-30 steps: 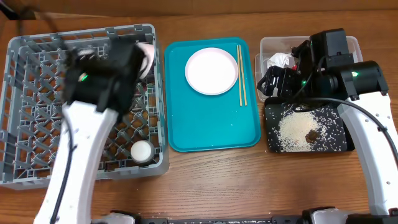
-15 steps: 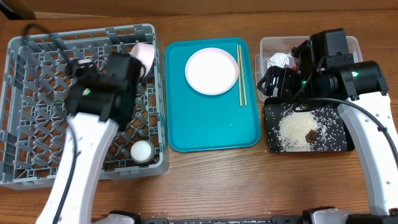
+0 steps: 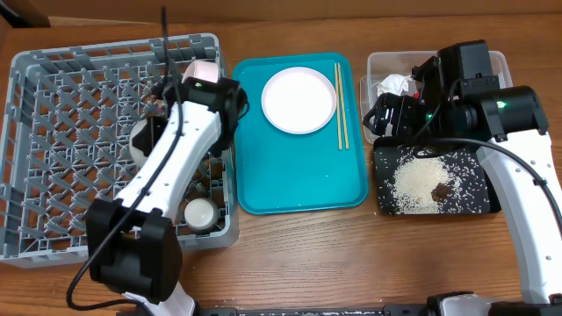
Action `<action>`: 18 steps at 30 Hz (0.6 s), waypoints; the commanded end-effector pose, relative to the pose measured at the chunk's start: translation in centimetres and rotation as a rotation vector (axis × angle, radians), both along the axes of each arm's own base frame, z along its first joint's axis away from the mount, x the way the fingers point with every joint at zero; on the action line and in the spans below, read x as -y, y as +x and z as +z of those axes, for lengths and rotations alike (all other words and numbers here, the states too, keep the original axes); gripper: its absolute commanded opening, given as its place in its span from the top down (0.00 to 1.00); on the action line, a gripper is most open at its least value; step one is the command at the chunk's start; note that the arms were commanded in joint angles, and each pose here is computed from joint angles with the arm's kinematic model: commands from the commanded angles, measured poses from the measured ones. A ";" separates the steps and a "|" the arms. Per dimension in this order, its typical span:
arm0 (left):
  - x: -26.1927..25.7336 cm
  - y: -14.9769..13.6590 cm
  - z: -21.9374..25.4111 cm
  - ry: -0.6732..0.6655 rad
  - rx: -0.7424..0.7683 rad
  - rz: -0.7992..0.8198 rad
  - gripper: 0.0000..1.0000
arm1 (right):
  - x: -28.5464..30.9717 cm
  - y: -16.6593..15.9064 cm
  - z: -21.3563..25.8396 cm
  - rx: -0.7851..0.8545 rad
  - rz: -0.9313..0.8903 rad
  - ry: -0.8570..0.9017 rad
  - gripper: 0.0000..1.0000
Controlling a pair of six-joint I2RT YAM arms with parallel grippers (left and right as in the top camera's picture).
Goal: Sort waste into correct bins and load items into the dishwasher
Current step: 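Lower the pale green bowl into the rack and open the left gripper, then move the left gripper to the edge of the white plate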
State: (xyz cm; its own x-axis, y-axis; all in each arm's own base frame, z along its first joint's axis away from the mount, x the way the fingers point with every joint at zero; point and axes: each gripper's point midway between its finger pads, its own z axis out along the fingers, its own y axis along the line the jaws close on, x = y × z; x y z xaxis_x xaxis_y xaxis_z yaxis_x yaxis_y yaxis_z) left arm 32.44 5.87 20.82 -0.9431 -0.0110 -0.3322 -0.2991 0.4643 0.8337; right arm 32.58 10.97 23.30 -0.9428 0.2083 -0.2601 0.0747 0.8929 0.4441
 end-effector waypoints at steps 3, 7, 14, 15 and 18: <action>2.0 2.1 -0.4 0.039 0.097 -0.057 0.96 | 0.1 0.2 0.6 0.025 0.004 -0.003 0.00; 2.7 3.2 -0.6 0.028 0.103 -0.096 0.96 | 0.1 0.2 0.6 0.024 0.004 -0.003 0.00; 2.0 3.9 -0.3 0.053 0.112 -0.101 0.96 | 0.1 0.2 0.6 0.024 0.004 -0.003 0.00; 2.0 3.9 -0.3 0.056 0.100 -0.106 0.96 | 0.1 0.2 0.6 0.024 0.004 -0.003 0.00; 2.0 4.0 -0.1 0.075 0.073 -0.122 0.96 | 0.1 0.2 0.6 0.024 0.004 -0.003 0.00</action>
State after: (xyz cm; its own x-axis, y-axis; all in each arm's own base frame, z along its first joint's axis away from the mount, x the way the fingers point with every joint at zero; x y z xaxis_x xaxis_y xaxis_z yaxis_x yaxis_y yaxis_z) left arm 36.16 3.49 20.32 -0.8974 0.0873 -0.4325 -0.3412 0.4843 0.8056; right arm 32.58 10.97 23.29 -0.9430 0.2079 -0.2599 0.0745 0.8930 0.4439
